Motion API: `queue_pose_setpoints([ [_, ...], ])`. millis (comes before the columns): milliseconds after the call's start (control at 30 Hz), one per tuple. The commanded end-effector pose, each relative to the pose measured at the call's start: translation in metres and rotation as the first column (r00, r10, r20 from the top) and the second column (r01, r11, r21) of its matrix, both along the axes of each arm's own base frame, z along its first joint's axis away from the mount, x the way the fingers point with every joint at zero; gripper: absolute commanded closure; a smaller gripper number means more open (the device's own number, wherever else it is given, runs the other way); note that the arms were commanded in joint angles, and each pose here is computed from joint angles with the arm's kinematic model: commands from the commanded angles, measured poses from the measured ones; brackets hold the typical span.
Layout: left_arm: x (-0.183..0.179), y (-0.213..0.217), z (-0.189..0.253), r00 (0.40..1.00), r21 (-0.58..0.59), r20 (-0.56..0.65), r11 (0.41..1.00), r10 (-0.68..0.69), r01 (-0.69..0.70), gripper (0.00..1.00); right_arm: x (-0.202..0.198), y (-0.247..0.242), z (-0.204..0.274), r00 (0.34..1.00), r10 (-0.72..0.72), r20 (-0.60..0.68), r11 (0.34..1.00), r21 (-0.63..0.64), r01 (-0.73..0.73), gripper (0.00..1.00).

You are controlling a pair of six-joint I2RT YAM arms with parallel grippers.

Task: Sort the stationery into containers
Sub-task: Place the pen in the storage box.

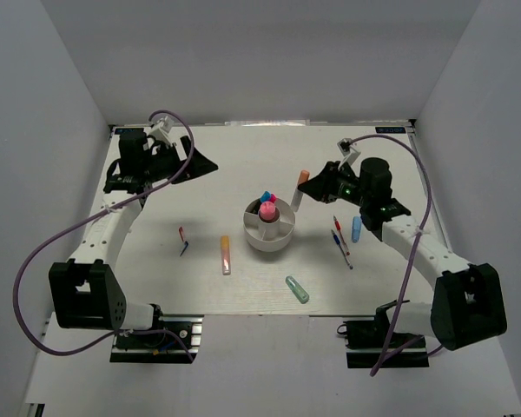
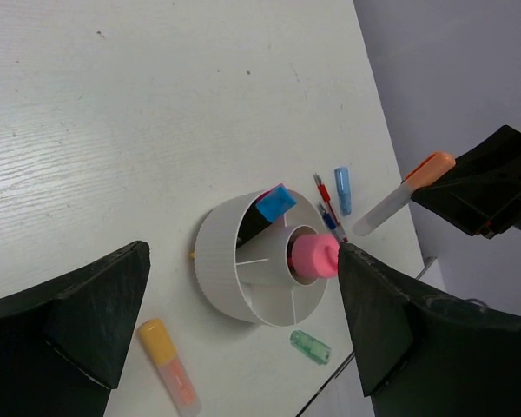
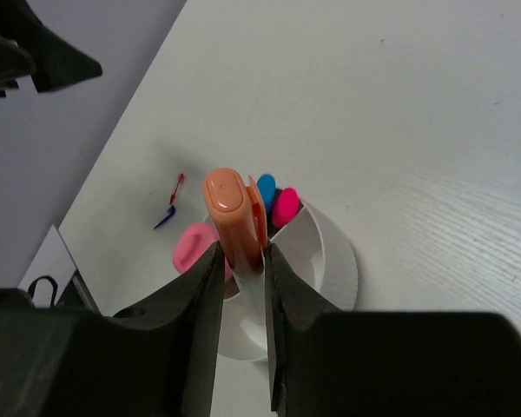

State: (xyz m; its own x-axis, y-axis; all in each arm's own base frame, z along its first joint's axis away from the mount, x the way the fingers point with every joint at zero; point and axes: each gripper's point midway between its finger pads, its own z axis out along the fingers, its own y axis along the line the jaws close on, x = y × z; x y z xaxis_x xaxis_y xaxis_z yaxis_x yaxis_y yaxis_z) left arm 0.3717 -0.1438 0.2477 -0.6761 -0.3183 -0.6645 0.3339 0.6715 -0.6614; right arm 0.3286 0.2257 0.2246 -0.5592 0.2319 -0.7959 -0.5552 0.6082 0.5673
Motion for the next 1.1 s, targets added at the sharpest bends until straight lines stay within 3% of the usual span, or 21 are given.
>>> queue_pose_setpoints([
  [0, -0.004, -0.002, 0.007, 0.996, 0.062, 0.081, 0.997, -0.046, 0.041, 0.02, -0.007, 0.015, 0.014, 0.99, 0.094, 0.104, 0.994, 0.036, -0.099, 1.0],
  [267, -0.014, -0.003, -0.009, 0.996, 0.069, 0.041, 0.995, -0.079, 0.076, 0.02, -0.005, 0.023, -0.003, 0.981, 0.151, 0.122, 0.989, -0.017, -0.15, 1.0],
  [400, -0.018, 0.003, -0.025, 0.998, 0.121, -0.01, 0.99, -0.067, 0.067, 0.02, -0.001, 0.025, -0.012, 0.981, 0.142, 0.133, 0.989, -0.044, -0.138, 1.0],
  [567, -0.026, 0.007, -0.03, 0.998, 0.192, 0.029, 0.98, -0.058, 0.051, 0.02, 0.0, 0.028, -0.021, 0.979, 0.155, 0.129, 0.987, -0.065, -0.148, 1.0],
  [700, -0.039, 0.009, -0.056, 0.992, 0.258, -0.104, 0.961, -0.074, 0.099, 0.02, 0.0, 0.031, -0.032, 0.979, 0.172, 0.112, 0.983, -0.084, -0.163, 0.99],
  [767, -0.047, 0.01, -0.067, 0.985, 0.289, -0.145, 0.948, -0.093, 0.132, 0.02, 0.0, 0.033, -0.036, 0.977, 0.185, 0.105, 0.98, -0.095, -0.175, 0.93],
  [933, -0.075, -0.007, -0.099, 0.948, 0.276, -0.27, 0.929, -0.17, 0.246, 0.02, 0.001, 0.033, -0.043, 0.977, 0.191, 0.096, 0.977, -0.116, -0.179, 0.9],
  [967, -0.081, -0.013, -0.104, 0.936, 0.273, -0.297, 0.923, -0.188, 0.272, 0.04, 0.0, 0.035, -0.043, 0.976, 0.195, 0.095, 0.976, -0.115, -0.184, 0.88],
  [1067, -0.095, -0.024, -0.122, 0.912, 0.269, -0.358, 0.913, -0.2, 0.306, 0.11, -0.002, 0.038, -0.044, 0.975, 0.207, 0.084, 0.973, -0.117, -0.197, 0.53],
])
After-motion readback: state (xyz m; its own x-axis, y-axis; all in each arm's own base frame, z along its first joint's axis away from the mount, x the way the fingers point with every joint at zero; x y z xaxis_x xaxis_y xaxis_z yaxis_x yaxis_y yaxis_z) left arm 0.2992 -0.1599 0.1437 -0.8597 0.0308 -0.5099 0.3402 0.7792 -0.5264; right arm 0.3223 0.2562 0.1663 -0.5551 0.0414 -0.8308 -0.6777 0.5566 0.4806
